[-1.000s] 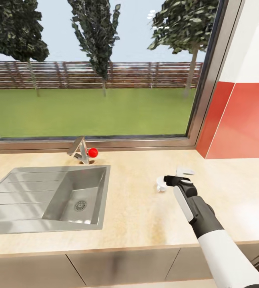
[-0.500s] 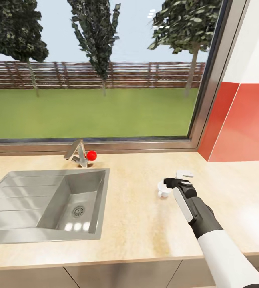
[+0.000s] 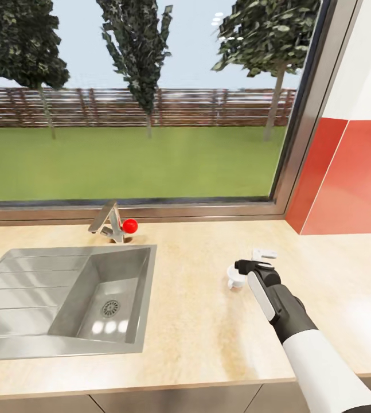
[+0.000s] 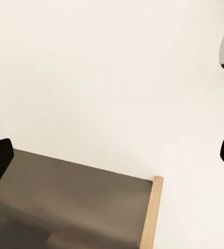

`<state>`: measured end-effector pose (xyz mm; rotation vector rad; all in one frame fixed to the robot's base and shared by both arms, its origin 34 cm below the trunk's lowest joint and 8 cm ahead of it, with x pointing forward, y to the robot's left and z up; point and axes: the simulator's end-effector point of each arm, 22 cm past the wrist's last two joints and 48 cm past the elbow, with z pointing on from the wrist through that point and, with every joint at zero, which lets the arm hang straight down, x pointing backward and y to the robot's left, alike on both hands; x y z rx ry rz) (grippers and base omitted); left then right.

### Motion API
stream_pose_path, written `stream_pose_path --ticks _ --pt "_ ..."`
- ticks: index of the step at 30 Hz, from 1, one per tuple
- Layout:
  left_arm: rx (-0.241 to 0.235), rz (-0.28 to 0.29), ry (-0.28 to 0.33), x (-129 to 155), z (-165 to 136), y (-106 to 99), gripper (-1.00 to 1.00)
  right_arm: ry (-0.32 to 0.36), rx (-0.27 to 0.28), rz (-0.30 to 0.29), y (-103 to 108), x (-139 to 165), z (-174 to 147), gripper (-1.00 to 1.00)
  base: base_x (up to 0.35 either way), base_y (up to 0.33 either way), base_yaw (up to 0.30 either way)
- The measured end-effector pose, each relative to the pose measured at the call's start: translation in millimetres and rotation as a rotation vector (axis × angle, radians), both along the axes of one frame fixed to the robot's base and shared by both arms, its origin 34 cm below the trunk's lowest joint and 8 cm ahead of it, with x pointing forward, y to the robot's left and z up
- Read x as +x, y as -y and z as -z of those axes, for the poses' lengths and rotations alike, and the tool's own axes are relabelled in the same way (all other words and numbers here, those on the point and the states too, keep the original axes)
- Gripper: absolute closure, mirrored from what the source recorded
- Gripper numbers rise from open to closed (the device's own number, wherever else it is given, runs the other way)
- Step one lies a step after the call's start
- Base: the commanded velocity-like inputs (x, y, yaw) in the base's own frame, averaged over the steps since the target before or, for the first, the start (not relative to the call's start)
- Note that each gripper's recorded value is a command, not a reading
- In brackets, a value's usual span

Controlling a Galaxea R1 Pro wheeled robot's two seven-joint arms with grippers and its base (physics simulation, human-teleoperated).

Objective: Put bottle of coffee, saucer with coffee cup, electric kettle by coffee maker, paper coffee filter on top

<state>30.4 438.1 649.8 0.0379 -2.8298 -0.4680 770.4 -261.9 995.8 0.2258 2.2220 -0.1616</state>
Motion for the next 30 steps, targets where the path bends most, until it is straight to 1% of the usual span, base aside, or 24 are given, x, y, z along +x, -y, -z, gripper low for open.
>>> stream_pose_path --ticks 14,30 --pt "0.002 0.002 0.001 0.4 -0.3 -1.7 -1.00 -0.016 -0.002 0.002 1.0 -2.3 6.8 -1.00 0.001 0.000 0.000" --pt "0.002 0.001 0.001 0.3 -0.2 -1.3 -1.00 -0.020 -0.003 0.001 0.6 -2.8 8.5 -1.00 -0.022 0.000 0.000"
